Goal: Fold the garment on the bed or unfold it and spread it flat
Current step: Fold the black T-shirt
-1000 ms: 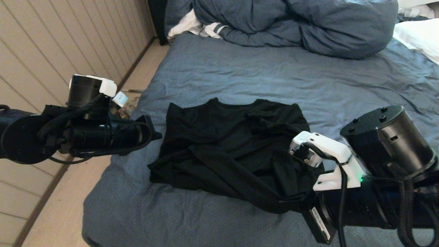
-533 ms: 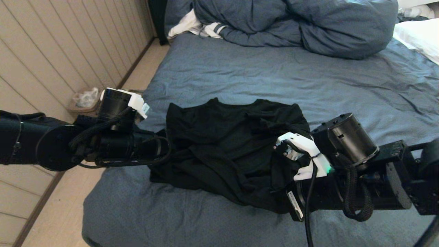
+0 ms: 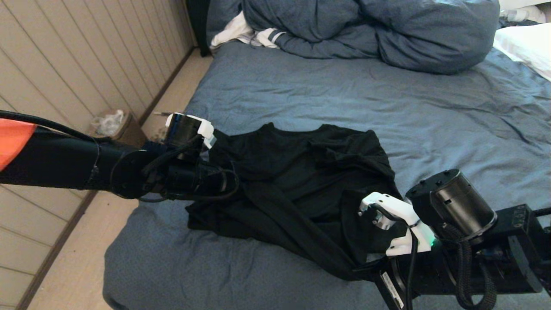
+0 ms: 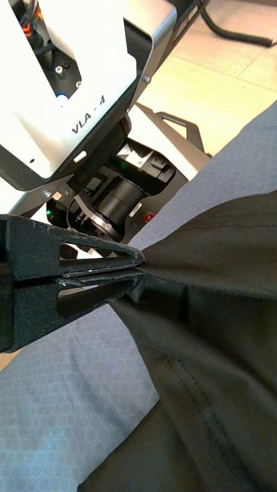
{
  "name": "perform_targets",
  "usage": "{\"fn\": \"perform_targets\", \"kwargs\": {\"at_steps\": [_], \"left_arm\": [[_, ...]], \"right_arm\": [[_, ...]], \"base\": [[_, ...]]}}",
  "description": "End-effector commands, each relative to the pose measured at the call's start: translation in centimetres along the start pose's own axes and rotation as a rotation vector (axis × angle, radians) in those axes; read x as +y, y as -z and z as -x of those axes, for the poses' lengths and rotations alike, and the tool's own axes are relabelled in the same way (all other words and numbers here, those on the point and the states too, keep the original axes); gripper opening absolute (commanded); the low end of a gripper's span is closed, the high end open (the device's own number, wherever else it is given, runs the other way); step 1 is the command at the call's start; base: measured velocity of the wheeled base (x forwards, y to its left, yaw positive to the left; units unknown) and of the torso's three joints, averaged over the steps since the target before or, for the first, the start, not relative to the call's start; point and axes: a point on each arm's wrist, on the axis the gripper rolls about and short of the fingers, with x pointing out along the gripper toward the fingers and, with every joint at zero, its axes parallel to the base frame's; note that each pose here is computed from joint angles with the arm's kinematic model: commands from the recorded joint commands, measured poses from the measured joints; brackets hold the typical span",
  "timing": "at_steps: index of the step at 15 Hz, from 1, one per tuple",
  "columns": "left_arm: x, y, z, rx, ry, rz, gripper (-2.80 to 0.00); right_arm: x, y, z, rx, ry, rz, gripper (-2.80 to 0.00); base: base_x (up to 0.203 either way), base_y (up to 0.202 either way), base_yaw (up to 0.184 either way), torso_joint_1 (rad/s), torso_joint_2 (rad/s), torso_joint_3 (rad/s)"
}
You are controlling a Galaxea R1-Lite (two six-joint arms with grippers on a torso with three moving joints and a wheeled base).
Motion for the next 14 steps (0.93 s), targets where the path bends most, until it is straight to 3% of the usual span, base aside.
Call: {"fn": "perform_targets", "kwargs": {"at_steps": [1, 5, 6, 14], "left_arm": [[0.0, 0.1, -0.6, 0.009, -0.004, 0.003, -2.80], [-0.2, 0.0, 0.5, -0.007, -0.005, 0.004, -2.80], [-0.2, 0.0, 0.9, 0.001, -0.010, 0.008, -2.80], [-0.7, -0.3, 2.2, -0.024, 0.009, 0.002, -2.80]], "right_arm": [[-0.1, 0.0, 0.2, -0.006, 0.000, -0.006, -2.80], [-0.1, 0.1, 0.2, -0.003, -0.003, -0.006, -2.80], [-0.1, 0.1, 0.4, -0.009, -0.004, -0.005, 0.00], [-0.3, -0.3, 2.1, -0.076, 0.003, -0.023, 0.00]], "base": [[0.000, 0.000, 0.000, 0.000, 0.00, 0.000], [0.000, 0.000, 0.000, 0.000, 0.00, 0.000], [0.000, 0.000, 0.000, 0.000, 0.00, 0.000], [0.000, 0.000, 0.000, 0.000, 0.00, 0.000]]}}
